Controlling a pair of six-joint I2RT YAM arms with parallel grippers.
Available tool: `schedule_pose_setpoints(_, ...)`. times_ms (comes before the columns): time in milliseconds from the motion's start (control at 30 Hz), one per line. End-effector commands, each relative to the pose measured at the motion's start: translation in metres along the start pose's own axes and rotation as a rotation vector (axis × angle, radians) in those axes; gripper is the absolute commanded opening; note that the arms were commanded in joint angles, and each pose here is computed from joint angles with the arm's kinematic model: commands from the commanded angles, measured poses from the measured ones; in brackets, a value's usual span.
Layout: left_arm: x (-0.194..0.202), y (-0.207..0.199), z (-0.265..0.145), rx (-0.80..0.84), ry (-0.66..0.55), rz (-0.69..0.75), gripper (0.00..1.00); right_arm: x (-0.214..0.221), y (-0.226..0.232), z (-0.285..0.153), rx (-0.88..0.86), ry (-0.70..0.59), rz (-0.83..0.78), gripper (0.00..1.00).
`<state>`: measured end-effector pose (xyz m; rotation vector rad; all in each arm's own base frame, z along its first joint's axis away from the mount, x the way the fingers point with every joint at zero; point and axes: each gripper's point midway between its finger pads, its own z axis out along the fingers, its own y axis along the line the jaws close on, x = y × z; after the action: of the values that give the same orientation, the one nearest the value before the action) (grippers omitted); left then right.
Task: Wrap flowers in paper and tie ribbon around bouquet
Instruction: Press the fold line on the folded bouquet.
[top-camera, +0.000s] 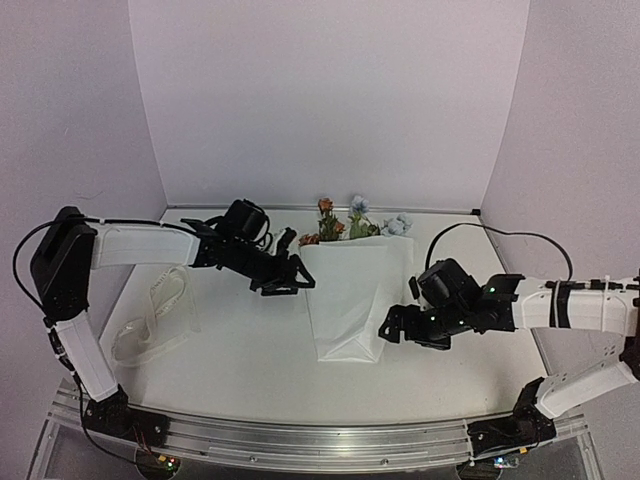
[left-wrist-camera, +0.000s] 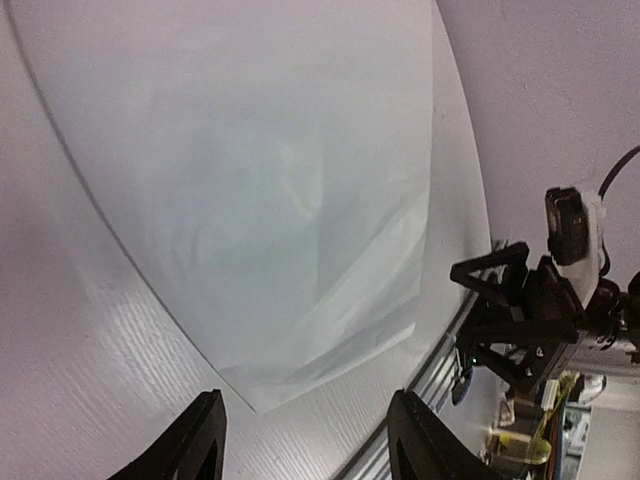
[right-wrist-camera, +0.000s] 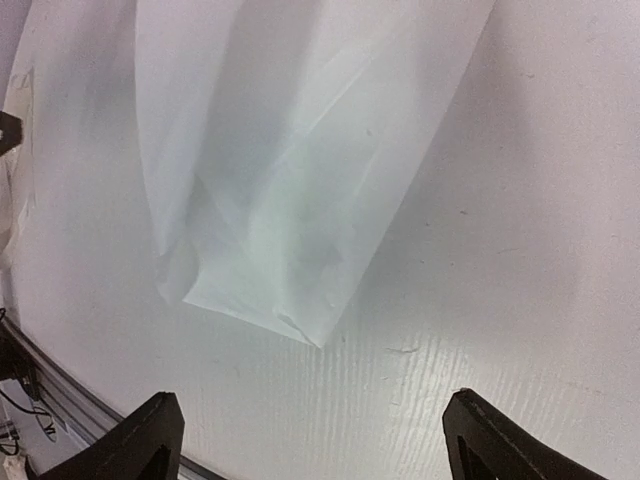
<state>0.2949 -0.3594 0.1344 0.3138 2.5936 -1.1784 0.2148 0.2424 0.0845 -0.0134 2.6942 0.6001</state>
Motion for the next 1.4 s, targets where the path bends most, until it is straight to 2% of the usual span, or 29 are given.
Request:
schedule_pose_setpoints(0, -0.028, 0.076, -0.052, -0.248, -0.227, -0.138, 0.63, -0.029, 0.006, 0.007, 0.008, -0.043, 0.007, 0.98)
schedule_pose_setpoints(100, -0.030, 0.106, -0.073, -0.291, -0.280, -0.191, 0.65, -0.049, 0.003, 0.021, -0.012, -0.084, 0.066, 0.98)
schedule_pose_setpoints(267, -0.025, 0.091, -0.051, -0.177, -0.204, -0.185, 0.56, -0.071, -0.021, 0.049, 0.017, -0.072, 0.178, 0.97)
schedule_pose_setpoints(567, -0.008, 0.084, -0.025, -0.118, -0.149, -0.213, 0.51, -0.113, 0.004, 0.092, -0.107, 0.003, 0.195, 0.72)
schedule_pose_setpoints(733, -0.013, 0.080, -0.014, -0.081, -0.141, -0.213, 0.49, -0.137, 0.024, 0.105, -0.152, 0.017, 0.180, 0.68)
schedule_pose_setpoints(833, -0.023, 0.064, -0.003, -0.026, -0.124, -0.185, 0.46, -0.145, 0.032, 0.109, -0.156, 0.038, 0.161, 0.69)
schedule_pose_setpoints(1000, -0.023, 0.022, 0.029, 0.050, -0.041, -0.083, 0.41, -0.140, 0.030, 0.099, -0.109, 0.091, 0.106, 0.81)
schedule_pose_setpoints(1133, -0.014, 0.001, 0.052, 0.091, 0.017, -0.044, 0.36, -0.130, 0.018, 0.065, -0.045, 0.086, 0.101, 0.87)
schedule_pose_setpoints(1367, 0.012, -0.017, 0.085, 0.144, 0.112, -0.034, 0.28, -0.115, 0.020, 0.012, -0.068, 0.054, 0.139, 0.87)
